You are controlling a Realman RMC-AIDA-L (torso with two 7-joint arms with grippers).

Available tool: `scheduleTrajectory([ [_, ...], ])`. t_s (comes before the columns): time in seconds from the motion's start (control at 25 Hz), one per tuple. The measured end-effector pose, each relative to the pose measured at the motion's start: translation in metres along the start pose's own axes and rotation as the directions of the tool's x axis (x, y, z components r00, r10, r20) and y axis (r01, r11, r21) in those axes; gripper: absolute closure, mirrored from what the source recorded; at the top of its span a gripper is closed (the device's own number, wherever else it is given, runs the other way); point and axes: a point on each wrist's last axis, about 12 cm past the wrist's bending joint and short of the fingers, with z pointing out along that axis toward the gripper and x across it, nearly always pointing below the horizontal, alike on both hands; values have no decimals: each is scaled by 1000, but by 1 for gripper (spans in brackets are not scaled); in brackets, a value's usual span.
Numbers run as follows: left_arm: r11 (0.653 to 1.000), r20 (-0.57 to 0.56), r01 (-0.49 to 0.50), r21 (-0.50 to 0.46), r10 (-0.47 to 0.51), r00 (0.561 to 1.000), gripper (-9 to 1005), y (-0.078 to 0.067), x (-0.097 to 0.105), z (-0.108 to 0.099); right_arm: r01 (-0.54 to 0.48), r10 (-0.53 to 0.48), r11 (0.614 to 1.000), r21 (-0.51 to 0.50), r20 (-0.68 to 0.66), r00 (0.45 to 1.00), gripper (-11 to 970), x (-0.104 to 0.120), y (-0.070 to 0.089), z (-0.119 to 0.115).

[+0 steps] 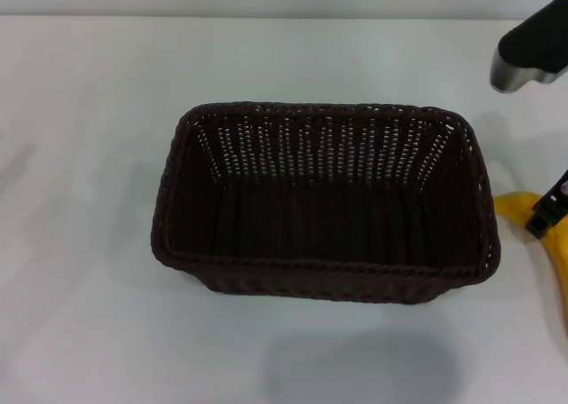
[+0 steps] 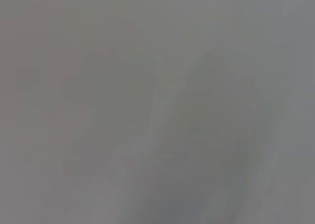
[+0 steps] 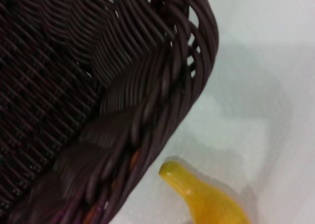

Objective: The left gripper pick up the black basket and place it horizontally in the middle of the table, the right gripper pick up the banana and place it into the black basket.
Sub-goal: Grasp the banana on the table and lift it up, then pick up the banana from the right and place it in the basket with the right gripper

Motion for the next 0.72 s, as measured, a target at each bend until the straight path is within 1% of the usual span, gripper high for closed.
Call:
scheduleTrajectory([
  [0.08, 1000, 0, 0, 0, 0, 1000, 321, 0, 0, 0, -2, 2, 1000, 4, 9, 1000, 406, 0, -2, -4],
  [0.2, 1000, 0, -1, 0, 1, 1000, 321, 0, 0, 0, -17, 16, 1000, 17, 46, 999, 485, 0, -11, -17],
  [0.32, 1000, 0, -1, -1, 1, 1000, 321, 0, -1, 0, -44, 41, 999, 32, 95, 995, 483, 3, -24, -36],
  [0.4, 1000, 0, -2, 0, 2, 1000, 321, 0, -1, 0, -62, 54, 996, 61, 126, 991, 482, 6, -34, -50],
  [0.48, 1000, 0, -2, -1, 2, 1000, 321, 0, -1, 0, -71, 58, 994, 80, 158, 986, 481, 7, -40, -62],
  [0.6, 1000, 0, -1, -2, 1, 1000, 321, 0, -1, 0, -73, 49, 991, 112, 205, 977, 479, 6, -45, -80],
  [0.72, 1000, 1, 0, -2, 0, 1000, 321, 0, -1, 0, -60, 20, 989, 137, 277, 961, 477, 1, -43, -104],
])
